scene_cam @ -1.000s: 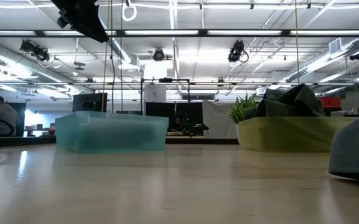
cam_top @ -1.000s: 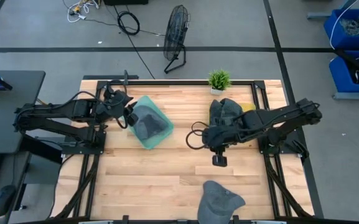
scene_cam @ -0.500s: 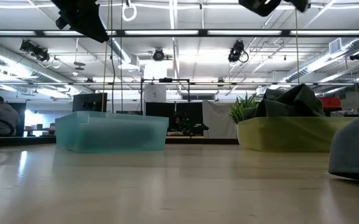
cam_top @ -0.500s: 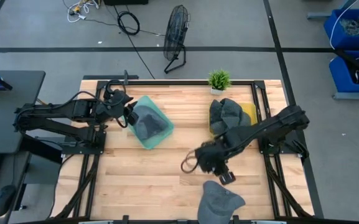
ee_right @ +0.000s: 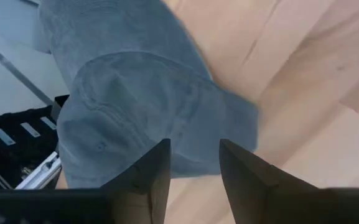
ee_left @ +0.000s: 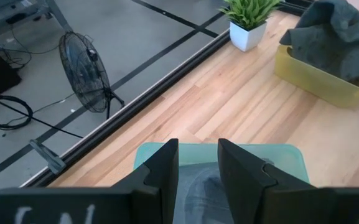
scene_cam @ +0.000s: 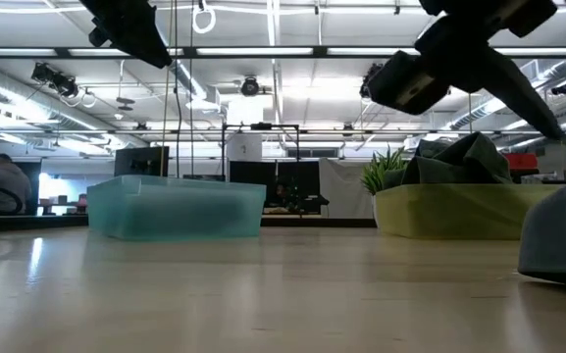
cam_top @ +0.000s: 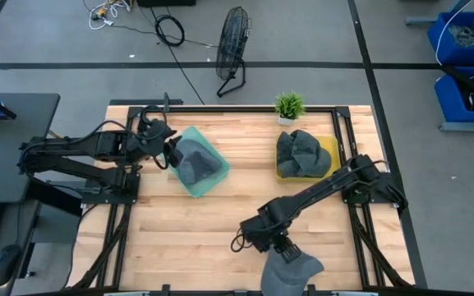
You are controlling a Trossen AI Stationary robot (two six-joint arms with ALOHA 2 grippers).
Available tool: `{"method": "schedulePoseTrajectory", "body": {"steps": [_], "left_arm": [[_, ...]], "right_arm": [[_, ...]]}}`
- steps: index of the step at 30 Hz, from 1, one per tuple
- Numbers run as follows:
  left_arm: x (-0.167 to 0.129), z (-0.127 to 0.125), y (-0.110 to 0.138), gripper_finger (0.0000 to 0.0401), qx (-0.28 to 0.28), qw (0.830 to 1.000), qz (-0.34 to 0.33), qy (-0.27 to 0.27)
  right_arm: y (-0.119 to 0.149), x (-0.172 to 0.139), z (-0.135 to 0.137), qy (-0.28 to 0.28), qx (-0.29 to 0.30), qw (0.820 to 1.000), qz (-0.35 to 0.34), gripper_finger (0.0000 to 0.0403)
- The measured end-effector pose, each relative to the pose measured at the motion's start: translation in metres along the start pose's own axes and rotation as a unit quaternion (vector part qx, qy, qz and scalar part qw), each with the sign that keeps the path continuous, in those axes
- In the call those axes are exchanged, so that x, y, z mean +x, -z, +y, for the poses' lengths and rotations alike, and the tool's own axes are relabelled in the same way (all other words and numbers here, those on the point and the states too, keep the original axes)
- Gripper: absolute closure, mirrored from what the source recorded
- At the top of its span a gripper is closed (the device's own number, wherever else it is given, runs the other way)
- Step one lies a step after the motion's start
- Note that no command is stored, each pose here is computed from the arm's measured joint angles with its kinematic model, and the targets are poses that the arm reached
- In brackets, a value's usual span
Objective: Pick & Place hat
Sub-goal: Put the blue cap into the green bin
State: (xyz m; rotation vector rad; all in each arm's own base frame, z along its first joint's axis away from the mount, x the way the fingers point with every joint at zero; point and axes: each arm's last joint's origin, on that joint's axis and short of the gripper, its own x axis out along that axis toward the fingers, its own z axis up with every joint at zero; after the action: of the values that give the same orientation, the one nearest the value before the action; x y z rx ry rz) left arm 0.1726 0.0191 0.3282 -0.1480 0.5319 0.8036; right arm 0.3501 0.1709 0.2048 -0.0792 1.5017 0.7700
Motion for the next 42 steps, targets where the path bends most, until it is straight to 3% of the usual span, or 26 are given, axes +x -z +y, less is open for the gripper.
{"method": "schedulePoseTrajectory", "body": {"steps": [10,19,22,26,29,35,42], "left_arm": [[0.0,0.0,0.0,0.0286,0.002,1.0,0.003,0.004],[0.0,0.0,0.001,0.0286,0.002,1.0,0.004,0.004],[0.0,0.0,0.001,0.0286,0.002,1.0,0.004,0.004],[0.0,0.0,0.001,0.0286,0.002,1.0,0.004,0.004],[0.0,0.0,0.0,0.0286,0.002,1.0,0.004,0.005],[0.0,0.0,0.001,0.0286,0.003,1.0,0.004,0.004],[0.0,-0.001,-0.001,0.0286,0.012,1.0,-0.001,0.006]], "right_arm": [[-0.005,0.028,-0.001,-0.004,-0.026,1.0,0.007,0.0262],[-0.002,0.053,-0.013,0.012,-0.049,0.998,-0.043,0.027],[0.0,0.062,-0.017,0.024,-0.035,0.997,-0.059,0.0289],[0.004,0.065,-0.022,0.024,-0.025,0.997,-0.067,0.035],[0.006,0.063,-0.025,0.023,-0.009,0.998,-0.061,0.0392],[0.016,0.044,-0.036,0.037,0.04,0.998,-0.044,0.0396],[0.029,-0.016,-0.046,0.134,0.07,0.986,-0.077,0.0399]]}}
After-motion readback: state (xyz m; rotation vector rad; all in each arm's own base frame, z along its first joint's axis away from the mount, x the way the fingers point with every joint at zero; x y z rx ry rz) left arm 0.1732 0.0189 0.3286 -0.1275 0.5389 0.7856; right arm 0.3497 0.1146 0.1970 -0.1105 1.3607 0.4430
